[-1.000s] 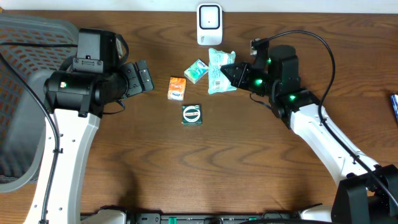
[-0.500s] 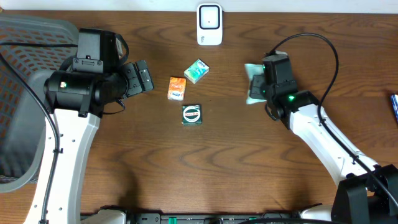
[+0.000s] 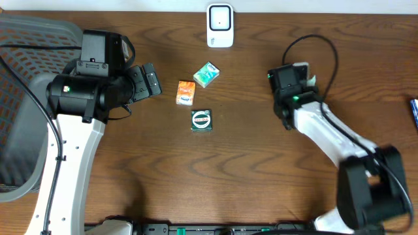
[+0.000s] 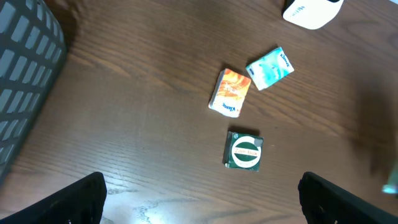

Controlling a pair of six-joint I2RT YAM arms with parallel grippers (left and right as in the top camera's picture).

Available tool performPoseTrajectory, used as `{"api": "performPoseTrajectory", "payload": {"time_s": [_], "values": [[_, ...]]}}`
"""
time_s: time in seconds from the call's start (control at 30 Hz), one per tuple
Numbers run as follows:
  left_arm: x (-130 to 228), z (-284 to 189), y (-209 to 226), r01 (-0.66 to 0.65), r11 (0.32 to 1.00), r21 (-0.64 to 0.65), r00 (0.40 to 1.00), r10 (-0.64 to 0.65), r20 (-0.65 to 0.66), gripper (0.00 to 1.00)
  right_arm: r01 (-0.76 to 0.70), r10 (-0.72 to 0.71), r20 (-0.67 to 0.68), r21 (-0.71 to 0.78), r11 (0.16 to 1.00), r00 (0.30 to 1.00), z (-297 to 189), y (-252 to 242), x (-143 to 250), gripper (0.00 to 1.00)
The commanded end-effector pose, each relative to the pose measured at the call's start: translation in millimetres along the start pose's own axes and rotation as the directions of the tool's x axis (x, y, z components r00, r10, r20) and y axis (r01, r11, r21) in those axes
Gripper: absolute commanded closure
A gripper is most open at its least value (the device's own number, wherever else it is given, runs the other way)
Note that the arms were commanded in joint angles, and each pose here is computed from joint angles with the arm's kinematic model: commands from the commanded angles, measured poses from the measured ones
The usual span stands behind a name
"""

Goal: Scan the item barcode
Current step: 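Carry the mint-green pack back down and lower it onto the table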

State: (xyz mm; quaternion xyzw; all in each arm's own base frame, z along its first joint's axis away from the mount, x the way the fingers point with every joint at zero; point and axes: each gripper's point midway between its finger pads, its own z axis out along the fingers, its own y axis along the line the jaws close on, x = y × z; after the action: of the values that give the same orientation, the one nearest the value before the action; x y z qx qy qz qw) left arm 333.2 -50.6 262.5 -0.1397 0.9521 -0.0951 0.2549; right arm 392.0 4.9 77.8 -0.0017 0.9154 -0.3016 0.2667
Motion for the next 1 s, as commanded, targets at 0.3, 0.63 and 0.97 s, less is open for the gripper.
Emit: {"api": "performPoseTrajectory", "payload": {"time_s": [0.3,0.63,0.97], "values": [[-4,-3,1,-0.003,1.0,-0.004,1.0,0.003,0.012,0.02,0.191,-0.19,0.049,-0.012,0.982,0.981,-17,60,2,0.56],[-4,-3,1,-0.003,1.0,-0.004,1.0,0.003,0.012,0.02,0.279,-0.22,0.215,-0.303,0.911,0.952,-86,158,-5,0.45],[-4,-3,1,-0.003,1.0,-0.004,1.0,0.003,0.012,0.02,0.206,-0.133,0.234,-0.321,0.925,0.963,-111,145,-53,0.37]]}}
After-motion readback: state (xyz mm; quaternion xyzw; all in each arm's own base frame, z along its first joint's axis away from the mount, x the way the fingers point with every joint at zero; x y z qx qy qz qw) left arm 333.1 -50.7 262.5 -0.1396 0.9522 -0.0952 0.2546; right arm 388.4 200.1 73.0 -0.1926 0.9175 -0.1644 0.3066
